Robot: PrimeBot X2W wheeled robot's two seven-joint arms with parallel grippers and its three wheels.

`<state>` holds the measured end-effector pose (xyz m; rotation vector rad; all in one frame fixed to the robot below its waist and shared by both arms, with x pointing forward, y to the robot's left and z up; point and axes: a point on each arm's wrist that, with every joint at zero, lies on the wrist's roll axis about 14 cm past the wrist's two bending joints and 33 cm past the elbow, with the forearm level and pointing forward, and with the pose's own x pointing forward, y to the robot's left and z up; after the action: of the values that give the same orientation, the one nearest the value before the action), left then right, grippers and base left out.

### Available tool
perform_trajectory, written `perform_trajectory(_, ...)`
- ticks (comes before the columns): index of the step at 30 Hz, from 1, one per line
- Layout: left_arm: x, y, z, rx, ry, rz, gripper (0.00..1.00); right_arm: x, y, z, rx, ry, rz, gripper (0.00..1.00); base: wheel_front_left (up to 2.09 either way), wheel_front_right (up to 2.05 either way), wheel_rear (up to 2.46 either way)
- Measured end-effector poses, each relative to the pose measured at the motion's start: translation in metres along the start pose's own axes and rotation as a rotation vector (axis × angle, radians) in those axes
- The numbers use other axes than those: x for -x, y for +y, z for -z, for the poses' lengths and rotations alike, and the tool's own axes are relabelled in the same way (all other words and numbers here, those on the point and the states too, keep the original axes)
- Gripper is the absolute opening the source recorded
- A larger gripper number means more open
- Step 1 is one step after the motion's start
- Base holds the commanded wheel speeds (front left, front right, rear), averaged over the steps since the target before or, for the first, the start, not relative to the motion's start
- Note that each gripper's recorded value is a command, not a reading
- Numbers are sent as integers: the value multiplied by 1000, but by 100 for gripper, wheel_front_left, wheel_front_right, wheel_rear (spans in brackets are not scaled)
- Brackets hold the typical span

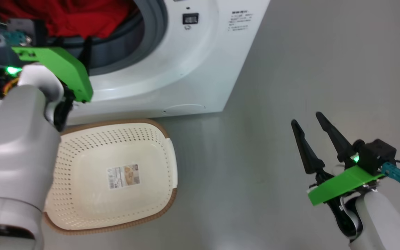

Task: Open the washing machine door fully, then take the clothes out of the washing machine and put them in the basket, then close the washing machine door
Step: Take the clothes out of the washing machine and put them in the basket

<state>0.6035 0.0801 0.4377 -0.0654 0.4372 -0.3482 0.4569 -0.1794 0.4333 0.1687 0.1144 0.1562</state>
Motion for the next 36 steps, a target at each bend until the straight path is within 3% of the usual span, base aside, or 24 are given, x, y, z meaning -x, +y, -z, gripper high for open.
perform_trajectory(18, -60, 29, 25, 33, 100, -35, 100, -13, -15, 26, 10, 61, 26, 100, 0, 0, 0)
perform_trajectory(32, -81, 26, 36, 25, 114, -21, 100, -15, -25, 28, 19, 65, 52, 100, 0, 0, 0)
perform_trajectory(33, -81, 26, 35, 23, 107, -20, 93, -14, -25, 28, 19, 64, 53, 100, 0, 0, 0)
perform_trajectory(34, -81, 26, 34, 21, 101, -19, 49, -14, -25, 27, 19, 63, 53, 100, 0, 0, 0)
perform_trajectory(35, -82, 25, 34, 22, 97, -18, 30, -14, -25, 27, 19, 62, 53, 100, 0, 0, 0)
perform_trajectory(36, -82, 25, 33, 25, 92, -17, 0, -14, -25, 27, 19, 62, 53, 100, 0, 0, 0)
